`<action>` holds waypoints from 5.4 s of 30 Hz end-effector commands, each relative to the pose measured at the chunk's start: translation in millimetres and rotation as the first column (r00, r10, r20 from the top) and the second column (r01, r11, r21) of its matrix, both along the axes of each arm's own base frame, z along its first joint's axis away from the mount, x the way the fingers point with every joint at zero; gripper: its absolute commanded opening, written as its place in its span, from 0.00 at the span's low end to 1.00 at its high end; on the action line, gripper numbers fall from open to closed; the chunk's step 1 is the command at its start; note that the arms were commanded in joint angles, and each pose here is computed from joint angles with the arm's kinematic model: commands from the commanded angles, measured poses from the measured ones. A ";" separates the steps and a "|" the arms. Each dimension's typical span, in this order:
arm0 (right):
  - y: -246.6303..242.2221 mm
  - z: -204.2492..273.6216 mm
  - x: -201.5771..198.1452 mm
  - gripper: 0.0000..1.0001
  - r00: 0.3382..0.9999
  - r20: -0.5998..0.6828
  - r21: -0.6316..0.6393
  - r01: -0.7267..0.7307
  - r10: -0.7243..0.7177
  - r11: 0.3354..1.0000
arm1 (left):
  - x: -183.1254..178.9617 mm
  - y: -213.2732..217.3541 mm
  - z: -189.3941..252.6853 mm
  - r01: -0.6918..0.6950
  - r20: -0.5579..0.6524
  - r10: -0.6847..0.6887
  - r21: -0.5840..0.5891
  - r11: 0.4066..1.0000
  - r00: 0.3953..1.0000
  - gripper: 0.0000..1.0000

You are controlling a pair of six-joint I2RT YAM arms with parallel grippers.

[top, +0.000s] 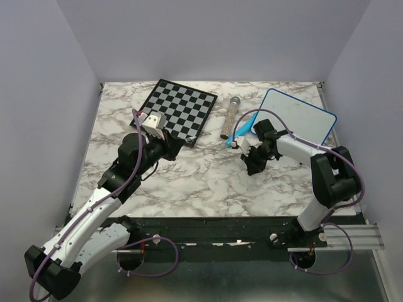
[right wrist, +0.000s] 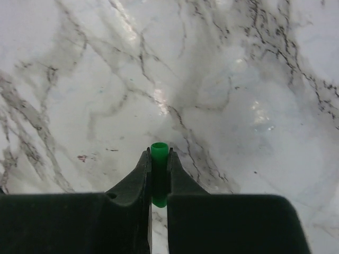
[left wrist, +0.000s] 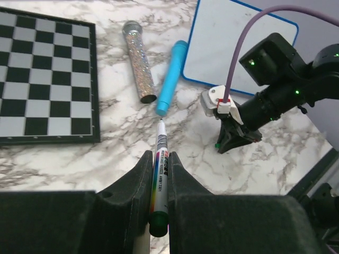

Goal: Write a sentence on the whiteboard
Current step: Put down the pen cap at the center of the board, then pick up the whiteboard from the whiteboard stand.

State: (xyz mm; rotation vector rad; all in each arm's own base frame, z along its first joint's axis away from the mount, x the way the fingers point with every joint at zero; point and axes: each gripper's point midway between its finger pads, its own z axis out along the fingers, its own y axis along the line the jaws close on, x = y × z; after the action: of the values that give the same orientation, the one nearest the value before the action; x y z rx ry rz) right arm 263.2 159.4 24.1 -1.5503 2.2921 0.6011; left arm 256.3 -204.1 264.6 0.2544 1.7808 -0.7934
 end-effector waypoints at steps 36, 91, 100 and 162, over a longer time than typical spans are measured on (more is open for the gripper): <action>-174.2 174.1 11.8 0.77 0.689 0.150 0.472 0.580 -0.709 0.664 | -29.4 26.4 -10.7 0.087 0.128 -0.117 0.215 0.973 0.985 0.00; -270.4 81.6 123.3 0.35 0.635 -0.094 0.580 0.661 -0.767 0.476 | -22.7 36.0 -13.7 0.061 0.133 -0.088 0.199 0.978 0.987 0.00; -258.8 113.5 111.9 0.07 0.691 0.000 0.609 0.574 -0.723 0.547 | -22.6 35.7 -15.6 0.064 0.127 -0.090 0.201 0.978 0.988 0.00; -269.7 158.2 116.2 0.59 0.651 -0.126 0.722 0.578 -0.749 0.381 | -23.2 31.9 -20.5 0.087 0.110 -0.111 0.200 0.976 0.988 0.00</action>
State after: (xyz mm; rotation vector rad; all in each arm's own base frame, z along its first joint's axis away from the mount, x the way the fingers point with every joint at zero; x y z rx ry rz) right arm 379.7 -110.9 154.6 -0.1716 1.9672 0.8544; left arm 232.4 -171.1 243.2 0.5059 1.7572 -0.6503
